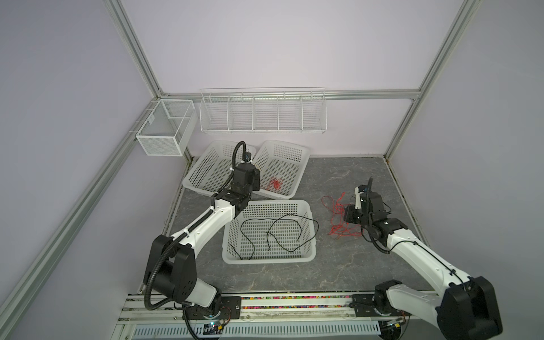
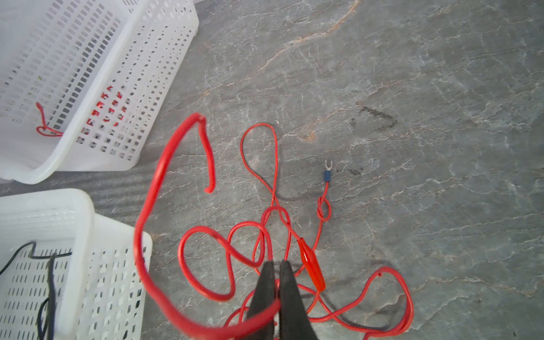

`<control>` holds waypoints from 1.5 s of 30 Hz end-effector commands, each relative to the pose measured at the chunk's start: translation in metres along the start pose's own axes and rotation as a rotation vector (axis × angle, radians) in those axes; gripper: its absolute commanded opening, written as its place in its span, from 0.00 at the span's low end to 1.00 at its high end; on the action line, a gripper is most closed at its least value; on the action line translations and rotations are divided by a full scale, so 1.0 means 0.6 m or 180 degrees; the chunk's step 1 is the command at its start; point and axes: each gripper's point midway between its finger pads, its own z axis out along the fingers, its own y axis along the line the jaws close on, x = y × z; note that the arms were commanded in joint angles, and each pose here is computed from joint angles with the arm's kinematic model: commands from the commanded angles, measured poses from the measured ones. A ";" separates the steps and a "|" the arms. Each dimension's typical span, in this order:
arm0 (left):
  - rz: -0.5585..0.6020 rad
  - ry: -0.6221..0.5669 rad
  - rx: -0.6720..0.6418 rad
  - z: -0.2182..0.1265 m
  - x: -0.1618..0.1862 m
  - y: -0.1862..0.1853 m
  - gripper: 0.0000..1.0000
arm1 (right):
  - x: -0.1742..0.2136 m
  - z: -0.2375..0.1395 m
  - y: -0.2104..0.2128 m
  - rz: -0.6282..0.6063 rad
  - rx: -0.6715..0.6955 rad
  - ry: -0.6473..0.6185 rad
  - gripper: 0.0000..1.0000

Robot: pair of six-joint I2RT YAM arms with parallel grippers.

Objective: Untangle the cables
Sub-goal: 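Carry the yellow wire into the farthest basket with the left gripper and release, then bring the left gripper back and grasp the thick red wire in the tangle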

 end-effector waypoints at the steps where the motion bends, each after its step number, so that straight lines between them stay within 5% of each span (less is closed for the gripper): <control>1: -0.0156 0.0244 -0.0345 0.026 0.020 0.055 0.00 | -0.019 -0.003 0.023 -0.0064 -0.0173 -0.0075 0.07; 10: -0.0555 0.0781 -0.0848 0.105 0.098 0.174 0.00 | -0.023 -0.011 0.037 -0.0049 -0.0297 -0.0086 0.07; 17: -0.0597 0.1004 -0.0875 0.137 0.146 0.186 0.00 | -0.020 -0.021 0.035 -0.0056 -0.0293 -0.0079 0.07; 30: -0.0630 0.0986 -0.0655 0.120 0.127 0.170 0.58 | -0.024 -0.028 0.042 -0.0052 -0.0357 -0.0117 0.07; 45: -0.0375 0.0577 0.0029 0.039 0.062 0.078 0.67 | -0.026 -0.031 0.059 -0.0057 -0.0524 -0.0128 0.07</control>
